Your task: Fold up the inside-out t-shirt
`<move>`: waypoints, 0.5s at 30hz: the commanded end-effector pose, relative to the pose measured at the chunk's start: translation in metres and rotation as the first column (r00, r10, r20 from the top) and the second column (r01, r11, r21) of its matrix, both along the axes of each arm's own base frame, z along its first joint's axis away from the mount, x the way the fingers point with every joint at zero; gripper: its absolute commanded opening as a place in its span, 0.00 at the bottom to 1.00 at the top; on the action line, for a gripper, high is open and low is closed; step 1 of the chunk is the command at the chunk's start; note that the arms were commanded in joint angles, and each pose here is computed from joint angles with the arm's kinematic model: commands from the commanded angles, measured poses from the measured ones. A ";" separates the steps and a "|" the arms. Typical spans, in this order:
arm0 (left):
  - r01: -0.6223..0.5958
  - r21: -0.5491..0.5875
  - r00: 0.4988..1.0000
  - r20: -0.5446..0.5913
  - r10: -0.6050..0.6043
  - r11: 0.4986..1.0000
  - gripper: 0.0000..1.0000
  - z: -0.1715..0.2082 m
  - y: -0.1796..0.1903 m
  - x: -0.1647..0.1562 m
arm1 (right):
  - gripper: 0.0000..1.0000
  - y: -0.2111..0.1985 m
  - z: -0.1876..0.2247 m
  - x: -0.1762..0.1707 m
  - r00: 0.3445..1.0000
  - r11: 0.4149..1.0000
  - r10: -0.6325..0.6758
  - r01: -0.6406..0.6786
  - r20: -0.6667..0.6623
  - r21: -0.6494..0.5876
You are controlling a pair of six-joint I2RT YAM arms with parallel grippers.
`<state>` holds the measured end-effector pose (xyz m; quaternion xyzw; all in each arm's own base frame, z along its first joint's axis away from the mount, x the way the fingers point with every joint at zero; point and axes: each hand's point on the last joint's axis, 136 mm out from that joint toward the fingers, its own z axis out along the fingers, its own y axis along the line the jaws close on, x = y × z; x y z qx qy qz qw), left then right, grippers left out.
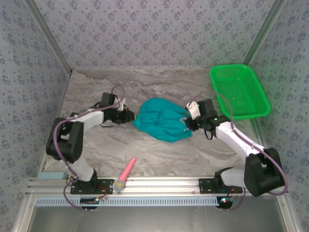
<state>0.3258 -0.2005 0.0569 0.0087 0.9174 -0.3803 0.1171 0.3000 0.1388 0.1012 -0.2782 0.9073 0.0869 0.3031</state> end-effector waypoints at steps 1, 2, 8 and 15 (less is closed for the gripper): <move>0.036 -0.016 0.998 0.052 -0.035 0.999 0.29 0.013 -0.012 0.000 | 0.41 0.014 0.029 0.003 0.991 0.996 0.077 -0.072 0.109 -0.057; 0.051 0.005 0.996 0.075 -0.051 0.999 0.31 0.019 -0.013 -0.002 | 0.42 0.025 0.041 0.001 0.981 0.990 0.139 -0.133 0.135 -0.051; 0.082 0.171 0.965 0.233 -0.121 0.982 0.42 0.066 -0.017 0.001 | 0.46 0.084 0.083 0.005 0.878 0.910 0.401 -0.414 0.260 -0.007; 0.114 0.186 0.969 0.195 -0.150 0.976 0.42 0.047 -0.038 0.006 | 0.49 0.132 0.051 0.018 0.764 0.793 0.593 -0.609 0.254 -0.019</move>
